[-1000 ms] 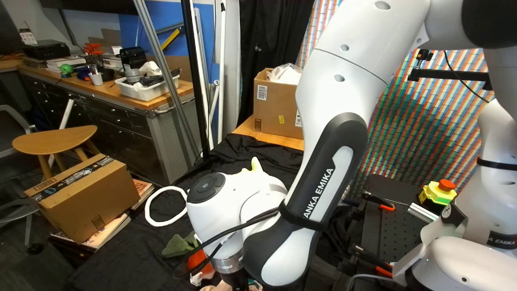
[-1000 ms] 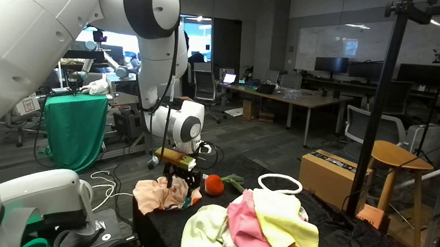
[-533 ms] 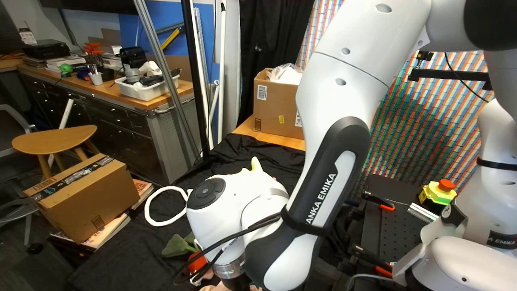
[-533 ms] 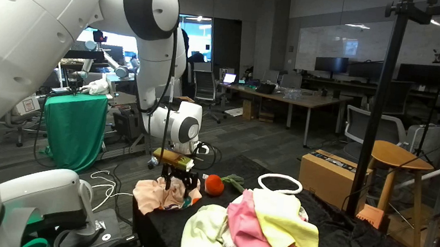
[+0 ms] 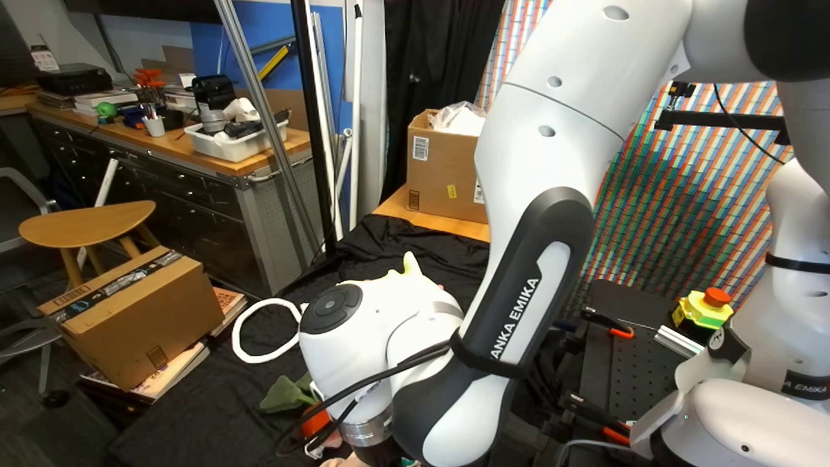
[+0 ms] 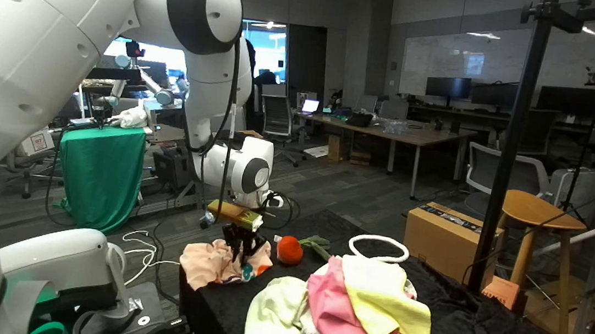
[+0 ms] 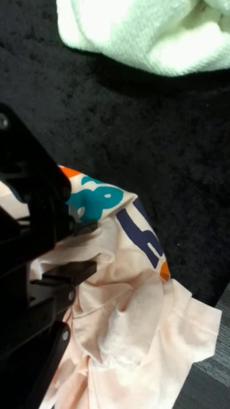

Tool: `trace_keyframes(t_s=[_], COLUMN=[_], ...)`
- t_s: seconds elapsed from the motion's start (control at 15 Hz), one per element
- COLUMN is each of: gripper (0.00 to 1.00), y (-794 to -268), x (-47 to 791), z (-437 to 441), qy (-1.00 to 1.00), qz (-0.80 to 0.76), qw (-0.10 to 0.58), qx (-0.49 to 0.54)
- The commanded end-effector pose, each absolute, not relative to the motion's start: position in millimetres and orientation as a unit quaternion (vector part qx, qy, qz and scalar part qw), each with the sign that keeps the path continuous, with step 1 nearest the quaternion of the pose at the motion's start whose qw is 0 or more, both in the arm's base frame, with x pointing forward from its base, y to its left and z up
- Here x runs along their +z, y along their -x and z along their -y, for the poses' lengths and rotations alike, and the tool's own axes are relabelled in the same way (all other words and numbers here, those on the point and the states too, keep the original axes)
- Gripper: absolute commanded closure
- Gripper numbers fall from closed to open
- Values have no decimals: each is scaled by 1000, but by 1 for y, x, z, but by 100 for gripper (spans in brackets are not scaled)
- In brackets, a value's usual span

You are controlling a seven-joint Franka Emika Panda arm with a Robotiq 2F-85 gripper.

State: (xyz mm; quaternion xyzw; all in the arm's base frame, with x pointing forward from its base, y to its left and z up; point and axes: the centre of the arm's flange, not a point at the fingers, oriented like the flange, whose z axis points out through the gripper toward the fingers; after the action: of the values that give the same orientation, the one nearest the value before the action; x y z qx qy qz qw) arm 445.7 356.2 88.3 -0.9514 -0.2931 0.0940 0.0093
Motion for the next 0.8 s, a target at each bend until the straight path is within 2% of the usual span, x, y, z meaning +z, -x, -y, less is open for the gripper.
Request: trace_keyframes(t_s=[0.0, 0.07, 0.73], gripper=[97, 100, 98], y=[-448, -448, -483], x=[101, 104, 177], z=[-355, -354, -316], qy=[952, 952, 968], qz=[298, 298, 242], qw=[14, 14, 45], qx=[72, 67, -40])
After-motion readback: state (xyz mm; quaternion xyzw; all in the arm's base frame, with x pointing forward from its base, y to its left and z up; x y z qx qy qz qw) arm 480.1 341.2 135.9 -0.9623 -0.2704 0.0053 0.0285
